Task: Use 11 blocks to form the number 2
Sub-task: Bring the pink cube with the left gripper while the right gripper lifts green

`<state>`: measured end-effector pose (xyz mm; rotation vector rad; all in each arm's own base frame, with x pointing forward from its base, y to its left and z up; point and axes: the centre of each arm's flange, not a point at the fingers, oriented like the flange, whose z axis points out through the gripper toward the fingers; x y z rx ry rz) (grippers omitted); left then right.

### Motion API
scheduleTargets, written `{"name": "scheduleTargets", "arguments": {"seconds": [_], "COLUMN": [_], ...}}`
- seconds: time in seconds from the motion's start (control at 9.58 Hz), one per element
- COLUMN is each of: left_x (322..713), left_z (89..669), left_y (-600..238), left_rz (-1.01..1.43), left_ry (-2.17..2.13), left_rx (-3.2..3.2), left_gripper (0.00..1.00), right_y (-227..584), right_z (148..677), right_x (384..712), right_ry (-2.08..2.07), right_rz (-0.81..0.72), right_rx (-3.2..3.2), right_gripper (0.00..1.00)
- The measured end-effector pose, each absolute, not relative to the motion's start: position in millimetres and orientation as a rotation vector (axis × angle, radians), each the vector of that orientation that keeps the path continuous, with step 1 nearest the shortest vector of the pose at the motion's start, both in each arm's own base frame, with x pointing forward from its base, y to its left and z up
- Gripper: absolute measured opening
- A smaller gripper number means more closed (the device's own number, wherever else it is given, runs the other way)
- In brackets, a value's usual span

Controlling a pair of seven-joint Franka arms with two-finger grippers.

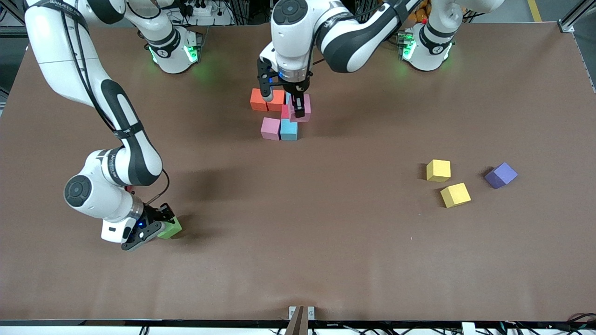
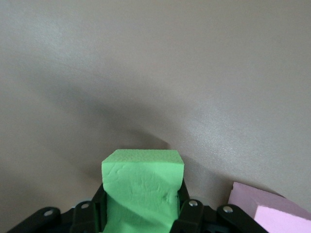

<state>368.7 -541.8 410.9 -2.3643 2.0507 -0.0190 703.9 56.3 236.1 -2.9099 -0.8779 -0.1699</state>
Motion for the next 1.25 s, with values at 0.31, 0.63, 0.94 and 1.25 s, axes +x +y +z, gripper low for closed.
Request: {"name": "scheduleTargets", "arguments": {"seconds": [0.31,0.63,0.94,1.25], "left_x": [391,468,530,546], "left_z": [409,414,418,419], "left_y": [-532,-468,-394,-364], "left_rz": [-0.021,-0.034,-0.014,0.03], "left_ry": [1.985,1.796,1.601,1.53], "left_rx": [-2.418,-2.561,-2.681,-2.715], "left_gripper": [0.6,0.6,0.6,0.6], "right_y": [65,112,175,256], "right_z": [244,272,281,279], "right_x": [702,689,663,613], "right_ry": [-0.849,-0.942,-1.148,-1.451], "right_rz": [-0.096,-0.002,0.026,0.076], "right_rx": [-2.902,-2.855,-2.776,-2.647], "right_gripper": [0.56,0.56,0.56,0.56]}}
